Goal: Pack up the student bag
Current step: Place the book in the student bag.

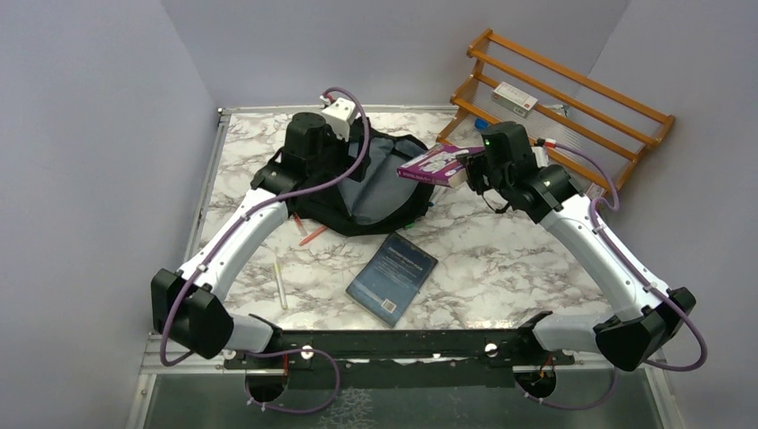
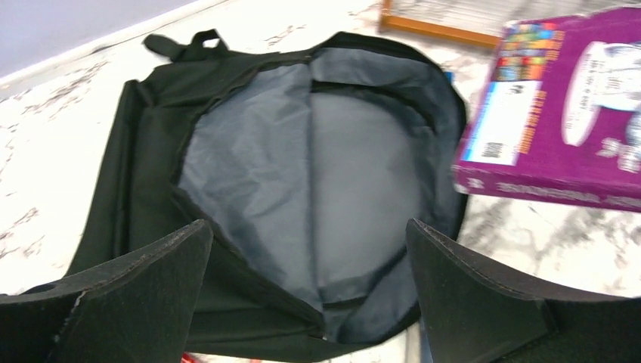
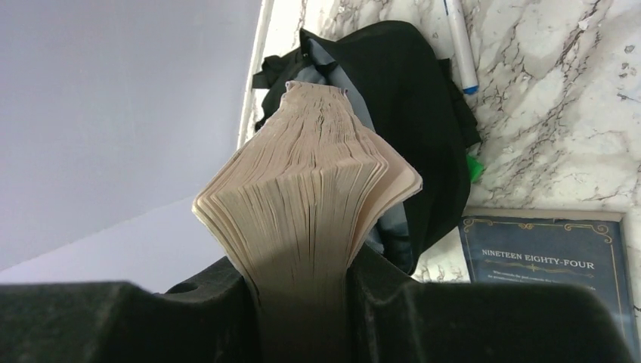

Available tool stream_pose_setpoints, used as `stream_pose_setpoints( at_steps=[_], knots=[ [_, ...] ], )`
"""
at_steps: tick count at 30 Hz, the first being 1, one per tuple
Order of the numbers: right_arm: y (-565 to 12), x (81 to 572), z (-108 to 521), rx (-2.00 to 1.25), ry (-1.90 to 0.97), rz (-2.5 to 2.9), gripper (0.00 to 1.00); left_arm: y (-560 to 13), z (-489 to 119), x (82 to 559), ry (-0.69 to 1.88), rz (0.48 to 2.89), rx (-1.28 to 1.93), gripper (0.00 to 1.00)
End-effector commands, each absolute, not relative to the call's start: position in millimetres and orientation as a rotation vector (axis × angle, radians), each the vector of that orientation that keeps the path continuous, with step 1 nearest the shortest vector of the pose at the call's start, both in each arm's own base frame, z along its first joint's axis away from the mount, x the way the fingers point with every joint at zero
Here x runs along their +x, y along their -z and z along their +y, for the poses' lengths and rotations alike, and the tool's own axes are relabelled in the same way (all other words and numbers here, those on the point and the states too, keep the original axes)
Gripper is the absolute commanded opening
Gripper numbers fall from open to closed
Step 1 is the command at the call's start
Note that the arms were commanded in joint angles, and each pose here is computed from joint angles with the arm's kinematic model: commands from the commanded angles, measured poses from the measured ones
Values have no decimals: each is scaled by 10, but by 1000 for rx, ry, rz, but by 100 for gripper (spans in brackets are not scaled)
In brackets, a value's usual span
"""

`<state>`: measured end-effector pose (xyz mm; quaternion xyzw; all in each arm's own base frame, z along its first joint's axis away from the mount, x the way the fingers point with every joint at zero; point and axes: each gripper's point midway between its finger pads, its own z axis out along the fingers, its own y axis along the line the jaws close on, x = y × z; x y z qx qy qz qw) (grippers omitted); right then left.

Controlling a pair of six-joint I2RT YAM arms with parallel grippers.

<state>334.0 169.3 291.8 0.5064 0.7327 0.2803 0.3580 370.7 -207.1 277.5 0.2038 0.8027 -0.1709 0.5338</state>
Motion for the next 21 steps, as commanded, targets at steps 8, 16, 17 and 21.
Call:
stream_pose_setpoints(
  at_steps=[8, 16, 17, 21],
  knots=[
    [-3311, 3336, 1394, 1378, -751, 1656, 1, -2503, -2142, 4258, 339, 1947, 635, 99],
    [-3303, 3102, 1025, 1356, -643, 1583, 1, -1685, -2211, 4559, 26, 2098, 779, 99],
    [-3285, 3072, 985, 1348, -627, 1581, 1, -1602, -2248, 4575, -17, 2104, 804, 99],
    [-3218, 2976, 908, 1282, -599, 1595, 1, -1325, -2288, 4678, -242, 2116, 880, 99]
  ],
)
